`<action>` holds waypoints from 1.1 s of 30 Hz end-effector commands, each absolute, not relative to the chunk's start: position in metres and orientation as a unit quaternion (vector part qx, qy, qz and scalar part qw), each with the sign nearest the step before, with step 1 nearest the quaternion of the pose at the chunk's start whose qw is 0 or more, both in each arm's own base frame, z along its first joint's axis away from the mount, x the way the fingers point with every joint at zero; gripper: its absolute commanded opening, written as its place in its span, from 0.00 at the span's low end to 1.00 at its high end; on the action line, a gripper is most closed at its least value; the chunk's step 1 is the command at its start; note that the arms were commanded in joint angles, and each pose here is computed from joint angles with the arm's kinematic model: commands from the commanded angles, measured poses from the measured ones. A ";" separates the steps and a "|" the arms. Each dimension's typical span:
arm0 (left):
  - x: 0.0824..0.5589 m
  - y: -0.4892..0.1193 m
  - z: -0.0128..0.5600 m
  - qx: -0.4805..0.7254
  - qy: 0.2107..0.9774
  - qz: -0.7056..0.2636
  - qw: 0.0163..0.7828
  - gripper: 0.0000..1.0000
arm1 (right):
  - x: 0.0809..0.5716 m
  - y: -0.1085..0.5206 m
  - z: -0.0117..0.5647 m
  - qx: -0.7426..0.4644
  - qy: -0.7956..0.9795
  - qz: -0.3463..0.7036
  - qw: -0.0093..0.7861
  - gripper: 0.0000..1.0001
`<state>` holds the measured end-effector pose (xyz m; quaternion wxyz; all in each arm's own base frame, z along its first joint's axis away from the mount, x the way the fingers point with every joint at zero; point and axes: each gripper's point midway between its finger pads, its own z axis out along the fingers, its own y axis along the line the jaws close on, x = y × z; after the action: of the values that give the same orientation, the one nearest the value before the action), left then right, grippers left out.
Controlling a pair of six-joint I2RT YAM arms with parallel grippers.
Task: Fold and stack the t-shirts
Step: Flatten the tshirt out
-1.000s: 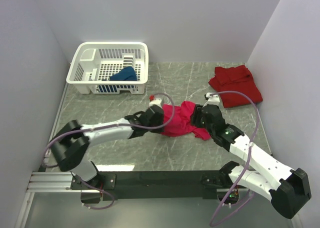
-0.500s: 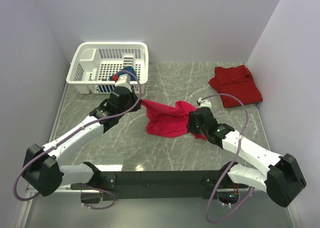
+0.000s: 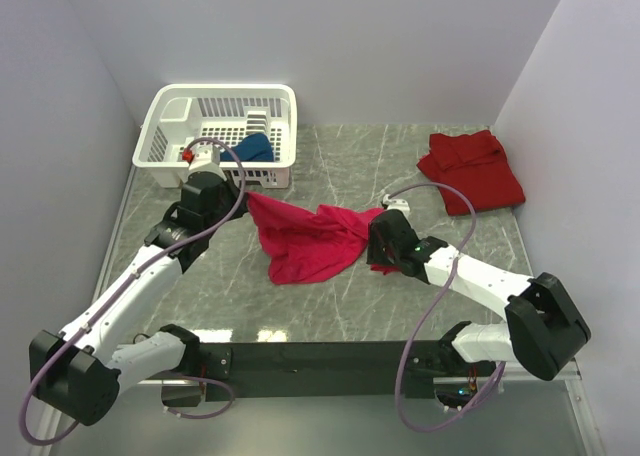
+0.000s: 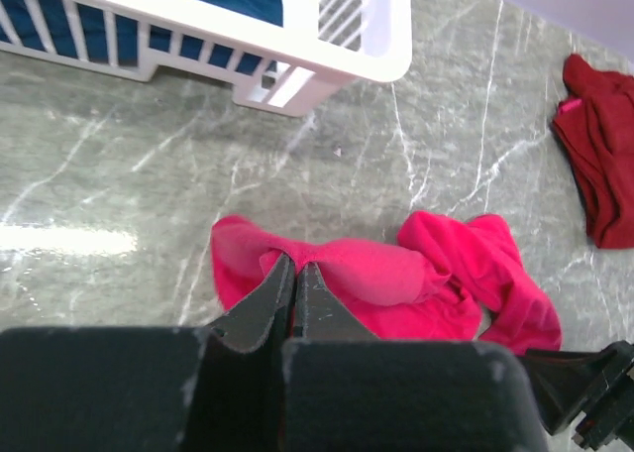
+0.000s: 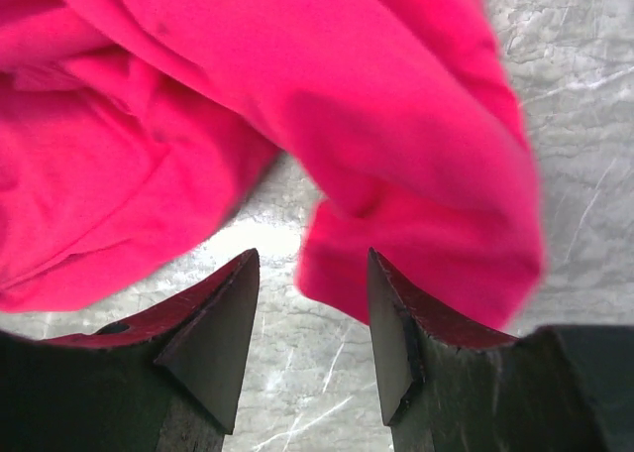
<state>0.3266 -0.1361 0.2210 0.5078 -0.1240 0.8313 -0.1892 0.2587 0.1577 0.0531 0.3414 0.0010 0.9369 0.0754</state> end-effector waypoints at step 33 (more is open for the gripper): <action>0.308 -0.042 0.366 -0.198 0.725 -0.145 0.643 0.00 | 0.306 0.106 0.228 0.057 0.858 0.020 0.510 0.00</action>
<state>0.3194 -0.0600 0.3174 0.5964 -0.1921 0.7628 -0.1595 0.3012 0.1353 0.1737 0.4552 0.0340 0.8885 0.0473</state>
